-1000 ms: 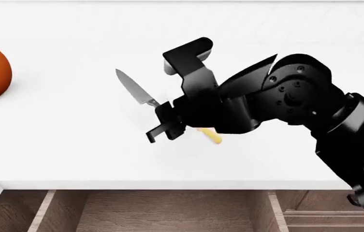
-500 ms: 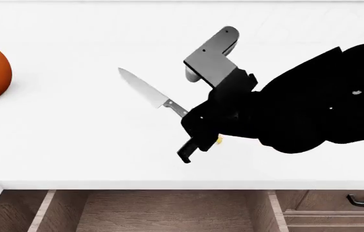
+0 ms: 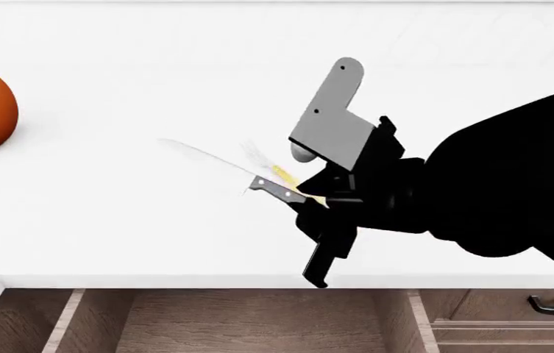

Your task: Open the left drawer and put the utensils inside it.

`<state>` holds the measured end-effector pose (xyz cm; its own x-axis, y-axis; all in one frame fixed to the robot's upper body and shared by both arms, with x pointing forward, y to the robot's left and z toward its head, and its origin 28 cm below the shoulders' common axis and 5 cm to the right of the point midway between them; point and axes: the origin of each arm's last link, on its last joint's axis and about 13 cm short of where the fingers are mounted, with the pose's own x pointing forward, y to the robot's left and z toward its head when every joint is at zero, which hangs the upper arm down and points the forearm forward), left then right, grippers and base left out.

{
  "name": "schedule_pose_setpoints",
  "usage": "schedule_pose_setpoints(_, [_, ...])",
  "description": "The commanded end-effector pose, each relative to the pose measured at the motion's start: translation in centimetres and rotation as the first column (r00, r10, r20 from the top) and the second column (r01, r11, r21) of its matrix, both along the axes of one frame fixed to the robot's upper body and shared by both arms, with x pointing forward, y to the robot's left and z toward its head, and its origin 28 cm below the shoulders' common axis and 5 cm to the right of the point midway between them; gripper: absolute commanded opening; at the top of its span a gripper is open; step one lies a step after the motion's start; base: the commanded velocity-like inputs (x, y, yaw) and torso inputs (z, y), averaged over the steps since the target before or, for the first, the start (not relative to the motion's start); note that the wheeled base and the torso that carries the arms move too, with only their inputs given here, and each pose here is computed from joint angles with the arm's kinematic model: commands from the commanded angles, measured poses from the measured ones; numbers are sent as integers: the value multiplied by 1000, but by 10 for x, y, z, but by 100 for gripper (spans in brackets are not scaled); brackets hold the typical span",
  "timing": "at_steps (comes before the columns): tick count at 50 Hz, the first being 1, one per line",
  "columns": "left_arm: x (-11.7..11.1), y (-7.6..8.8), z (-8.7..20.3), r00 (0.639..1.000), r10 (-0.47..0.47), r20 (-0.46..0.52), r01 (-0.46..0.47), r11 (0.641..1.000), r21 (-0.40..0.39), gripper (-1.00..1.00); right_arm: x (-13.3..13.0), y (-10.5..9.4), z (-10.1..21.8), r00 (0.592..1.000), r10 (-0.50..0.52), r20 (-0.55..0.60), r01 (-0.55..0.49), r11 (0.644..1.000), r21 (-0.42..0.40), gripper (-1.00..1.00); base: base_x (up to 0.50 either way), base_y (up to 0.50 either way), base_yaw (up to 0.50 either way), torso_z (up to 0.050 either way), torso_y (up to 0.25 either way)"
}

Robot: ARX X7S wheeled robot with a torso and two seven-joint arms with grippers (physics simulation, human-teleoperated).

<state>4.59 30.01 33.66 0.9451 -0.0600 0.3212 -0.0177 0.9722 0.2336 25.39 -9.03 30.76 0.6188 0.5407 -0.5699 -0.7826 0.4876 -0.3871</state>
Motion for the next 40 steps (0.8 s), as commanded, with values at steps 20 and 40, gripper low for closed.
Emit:
schedule_pose_setpoints(20, [0,0,0,1000,1,3,-1,1000,1,100,-8,12,-1,982,186,-22,-186,983,11,-100,0,0,0,0,0])
schedule_pose_setpoints(40, [-1,0,0,1000,2,4,-2,1000,-1,100,-11,16,-10,965,257,-56,-259,966,-22,-100,0,0,0,0,0])
